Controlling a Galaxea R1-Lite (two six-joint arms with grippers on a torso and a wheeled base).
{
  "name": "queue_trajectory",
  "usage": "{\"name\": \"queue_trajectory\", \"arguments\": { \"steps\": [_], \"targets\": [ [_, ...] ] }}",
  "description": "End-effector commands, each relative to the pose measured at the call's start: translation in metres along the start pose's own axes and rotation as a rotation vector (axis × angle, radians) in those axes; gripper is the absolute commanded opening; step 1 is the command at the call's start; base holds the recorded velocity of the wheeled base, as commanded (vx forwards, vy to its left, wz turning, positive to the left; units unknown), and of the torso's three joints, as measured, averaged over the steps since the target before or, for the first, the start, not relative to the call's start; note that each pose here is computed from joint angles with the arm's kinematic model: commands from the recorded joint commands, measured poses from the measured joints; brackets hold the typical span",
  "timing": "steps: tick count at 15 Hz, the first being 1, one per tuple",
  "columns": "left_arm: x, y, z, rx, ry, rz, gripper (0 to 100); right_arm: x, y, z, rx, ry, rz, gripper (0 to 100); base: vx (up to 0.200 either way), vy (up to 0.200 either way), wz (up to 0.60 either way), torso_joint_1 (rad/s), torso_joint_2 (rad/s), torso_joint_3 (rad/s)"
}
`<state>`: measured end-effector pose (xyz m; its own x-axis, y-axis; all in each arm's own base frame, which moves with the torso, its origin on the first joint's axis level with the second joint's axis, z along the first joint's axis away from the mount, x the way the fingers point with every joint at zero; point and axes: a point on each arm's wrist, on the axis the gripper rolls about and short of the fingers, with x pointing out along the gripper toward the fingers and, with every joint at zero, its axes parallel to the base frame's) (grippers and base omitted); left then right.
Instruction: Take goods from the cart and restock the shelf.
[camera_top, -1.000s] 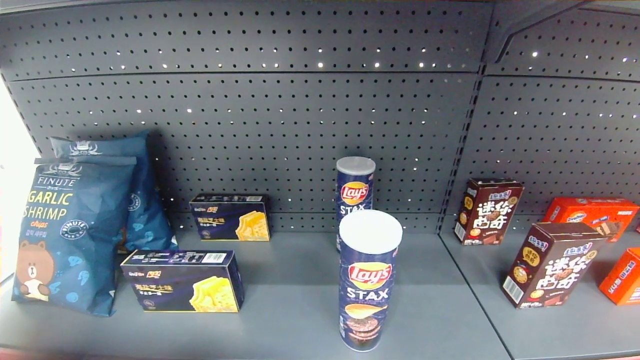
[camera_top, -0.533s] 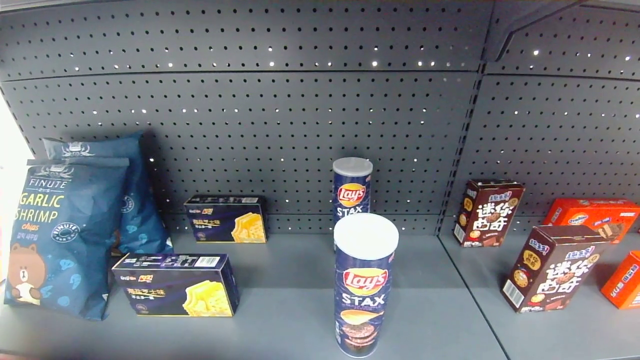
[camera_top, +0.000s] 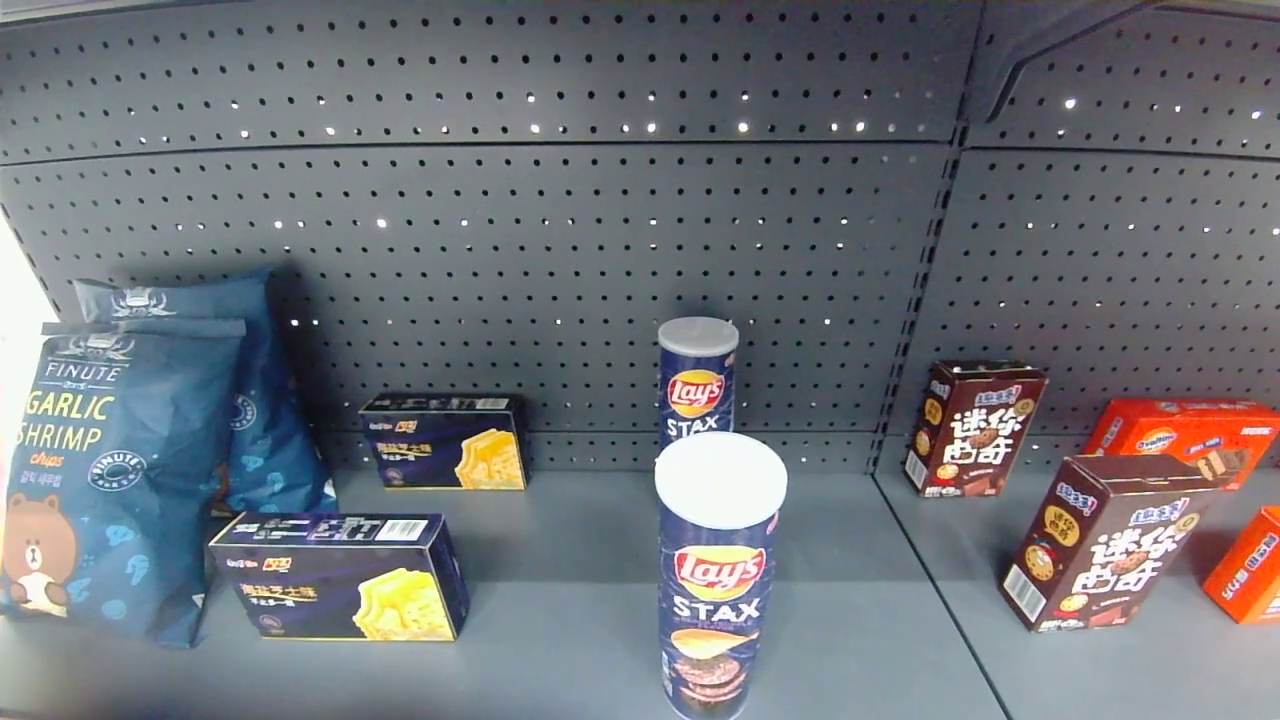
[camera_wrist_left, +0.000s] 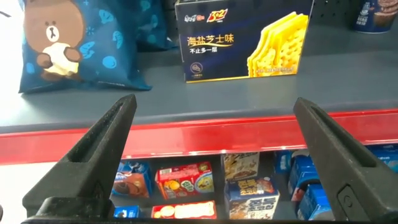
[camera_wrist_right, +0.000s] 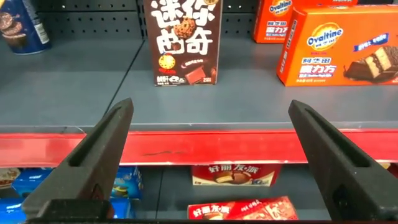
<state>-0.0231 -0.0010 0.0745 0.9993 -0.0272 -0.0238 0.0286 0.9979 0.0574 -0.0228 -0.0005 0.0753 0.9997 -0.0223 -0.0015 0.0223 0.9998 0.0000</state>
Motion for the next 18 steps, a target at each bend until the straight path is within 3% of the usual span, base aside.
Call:
{"name": "queue_trajectory", "arguments": {
  "steps": [1,18],
  "targets": [
    [0.0001,0.0000,0.0000,0.000,0.002,-0.001,100,0.0000,0.0000,-0.0001,0.000,0.002,-0.001,100,0.000,0.000,0.00,0.000,0.00,0.000],
    [0.0006,0.0000,0.0004,0.003,-0.012,-0.003,100,0.0000,0.0000,-0.0001,0.001,0.002,0.001,100,-0.012,0.000,0.00,0.000,0.00,0.000]
  ]
}}
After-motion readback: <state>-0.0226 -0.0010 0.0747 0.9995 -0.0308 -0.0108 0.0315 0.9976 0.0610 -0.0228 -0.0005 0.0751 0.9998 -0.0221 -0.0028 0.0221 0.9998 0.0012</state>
